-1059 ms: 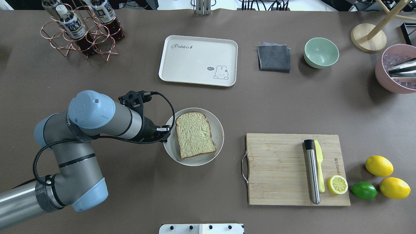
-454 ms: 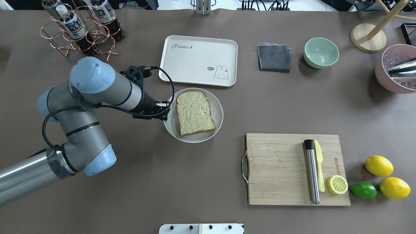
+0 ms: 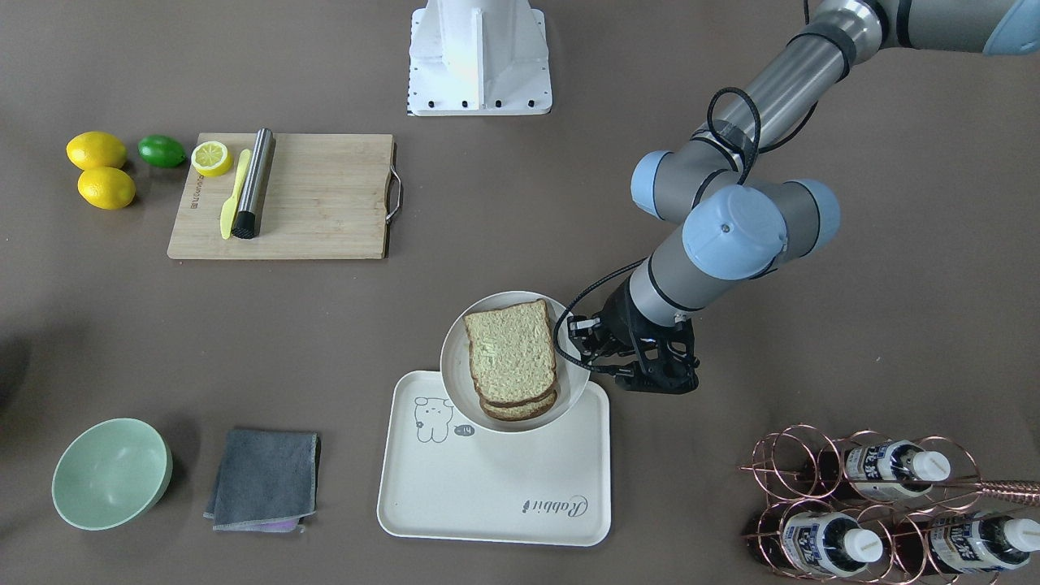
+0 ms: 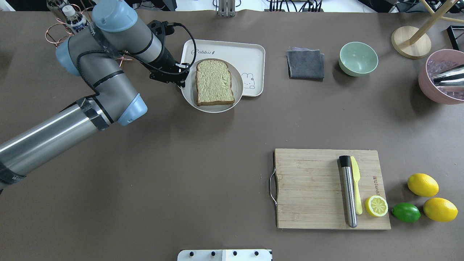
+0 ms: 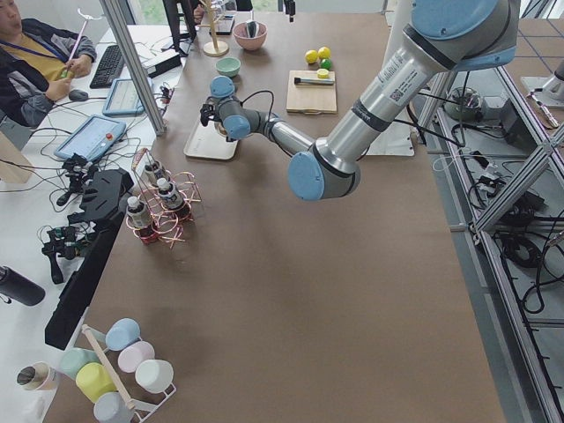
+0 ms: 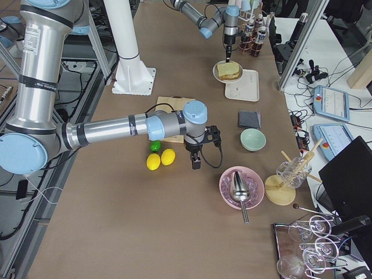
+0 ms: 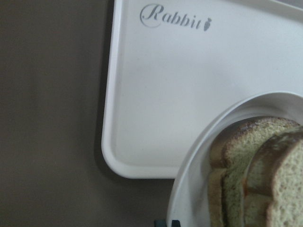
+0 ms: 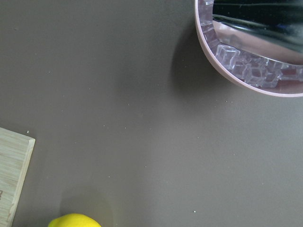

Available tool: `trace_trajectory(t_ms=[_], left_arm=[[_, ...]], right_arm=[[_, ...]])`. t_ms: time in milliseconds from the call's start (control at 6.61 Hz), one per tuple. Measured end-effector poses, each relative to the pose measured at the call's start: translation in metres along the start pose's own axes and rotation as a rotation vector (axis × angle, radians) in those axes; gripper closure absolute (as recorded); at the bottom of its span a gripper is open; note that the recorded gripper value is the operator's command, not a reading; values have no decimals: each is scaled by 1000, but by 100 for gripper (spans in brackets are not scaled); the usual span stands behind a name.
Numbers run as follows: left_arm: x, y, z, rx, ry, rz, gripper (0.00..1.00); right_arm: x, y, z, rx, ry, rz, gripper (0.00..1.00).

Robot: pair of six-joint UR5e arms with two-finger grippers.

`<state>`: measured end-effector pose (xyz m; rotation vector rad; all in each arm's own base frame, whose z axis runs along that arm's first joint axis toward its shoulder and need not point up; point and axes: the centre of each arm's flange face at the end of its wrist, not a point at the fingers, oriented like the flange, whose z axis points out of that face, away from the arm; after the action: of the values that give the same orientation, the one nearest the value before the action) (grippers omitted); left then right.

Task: Make sandwich and place on tray
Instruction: 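Slide the plate with the left gripper toward the white tray, then lower the plate onto the tray and open the left gripper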

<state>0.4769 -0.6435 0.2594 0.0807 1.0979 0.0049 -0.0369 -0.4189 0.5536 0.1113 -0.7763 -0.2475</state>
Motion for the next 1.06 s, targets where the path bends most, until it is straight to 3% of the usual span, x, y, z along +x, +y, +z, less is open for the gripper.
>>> trace_trajectory(t_ms=[454, 1059], left_arm=[[1, -50, 27, -10, -13, 19, 100], [-5, -75, 41, 3, -42, 3, 100]], right_arm=[[0, -2, -2, 7, -4, 1, 0], [-1, -9, -3, 12, -3, 0, 0]])
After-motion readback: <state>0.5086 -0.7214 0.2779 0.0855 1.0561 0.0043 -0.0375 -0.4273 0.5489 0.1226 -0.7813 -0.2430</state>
